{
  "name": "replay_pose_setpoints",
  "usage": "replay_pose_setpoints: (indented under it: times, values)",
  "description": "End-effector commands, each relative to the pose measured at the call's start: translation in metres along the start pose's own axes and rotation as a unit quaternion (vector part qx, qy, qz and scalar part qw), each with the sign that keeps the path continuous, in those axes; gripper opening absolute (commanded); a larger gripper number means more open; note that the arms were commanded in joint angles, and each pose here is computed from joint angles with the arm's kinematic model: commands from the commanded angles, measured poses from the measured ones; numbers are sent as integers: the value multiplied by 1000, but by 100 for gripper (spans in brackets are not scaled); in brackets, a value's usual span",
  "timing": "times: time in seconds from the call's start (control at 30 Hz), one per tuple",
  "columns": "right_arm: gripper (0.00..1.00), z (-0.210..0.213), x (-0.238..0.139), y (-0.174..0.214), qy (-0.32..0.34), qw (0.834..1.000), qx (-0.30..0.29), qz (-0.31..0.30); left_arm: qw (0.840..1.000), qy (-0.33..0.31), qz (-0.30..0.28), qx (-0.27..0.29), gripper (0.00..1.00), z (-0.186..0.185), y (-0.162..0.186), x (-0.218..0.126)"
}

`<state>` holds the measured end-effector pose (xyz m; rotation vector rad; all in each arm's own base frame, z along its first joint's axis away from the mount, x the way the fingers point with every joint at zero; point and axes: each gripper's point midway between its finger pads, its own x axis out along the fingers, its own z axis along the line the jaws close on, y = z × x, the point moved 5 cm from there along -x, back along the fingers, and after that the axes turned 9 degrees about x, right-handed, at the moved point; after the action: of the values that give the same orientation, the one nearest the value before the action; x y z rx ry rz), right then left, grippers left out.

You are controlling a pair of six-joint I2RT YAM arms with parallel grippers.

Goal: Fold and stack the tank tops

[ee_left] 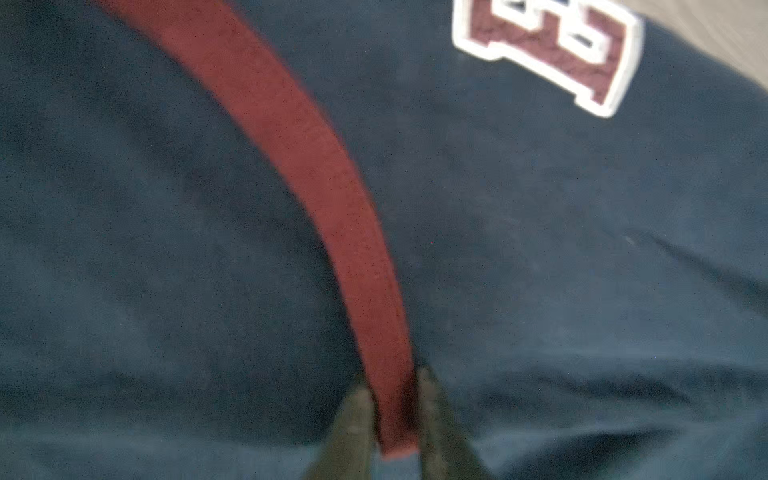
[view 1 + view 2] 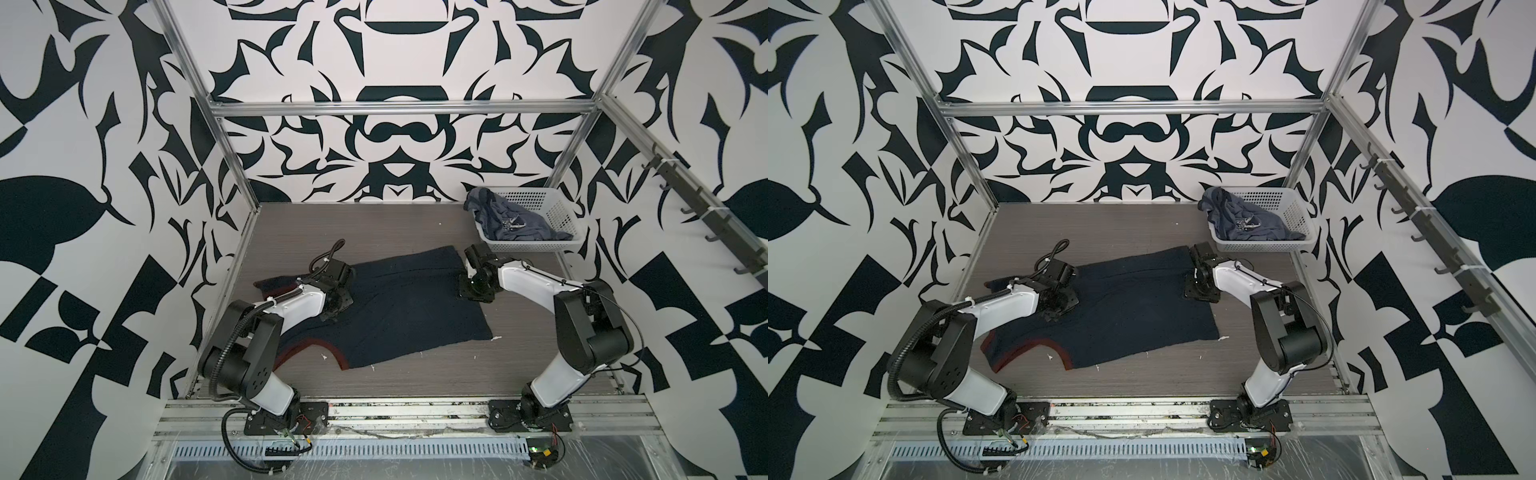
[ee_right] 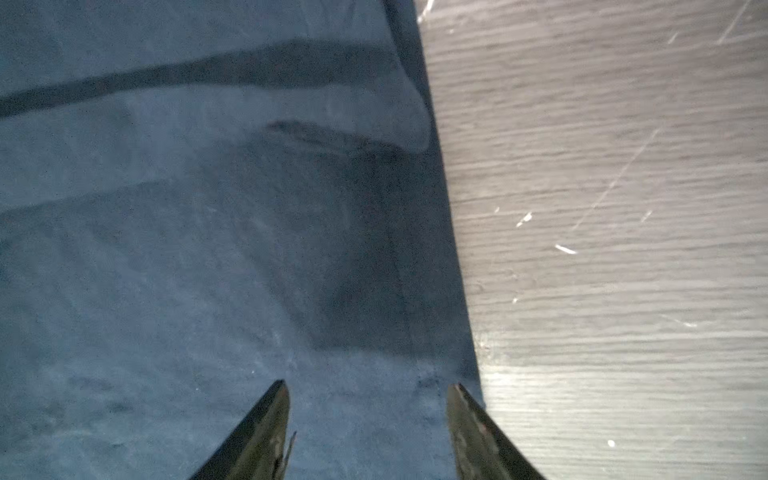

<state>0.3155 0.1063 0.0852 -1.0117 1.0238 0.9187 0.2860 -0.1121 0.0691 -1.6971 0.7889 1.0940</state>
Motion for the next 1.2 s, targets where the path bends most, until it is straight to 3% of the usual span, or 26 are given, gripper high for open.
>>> replay_pose_setpoints:
  times: [0.0,0.13,0.3,0.43,0.57,0.77,1.17]
  values:
    - [65,4,-19,-9,-7,1000,0,-22,999,-38,-8,-13,39,11,-3,-7]
    - [65,15,-37,-15,-31,999,-1,-45,996,-75,-48,-16,49,21,-17,-37]
    - [64,38,-47,-26,-53,997,-20,-60,995,-56,-80,-18,52,10,-35,-57]
    - [64,61,-35,-37,-58,996,-31,-53,998,-18,-56,12,53,-16,-45,-41]
    - [63,80,-18,-49,-61,997,-35,-45,999,-19,-11,25,53,-30,-50,-8]
    - [63,94,10,-62,-59,997,-39,-29,999,-18,10,48,52,-42,-59,28]
    - [62,71,50,-100,-25,999,19,-23,995,27,12,92,54,-73,-110,80]
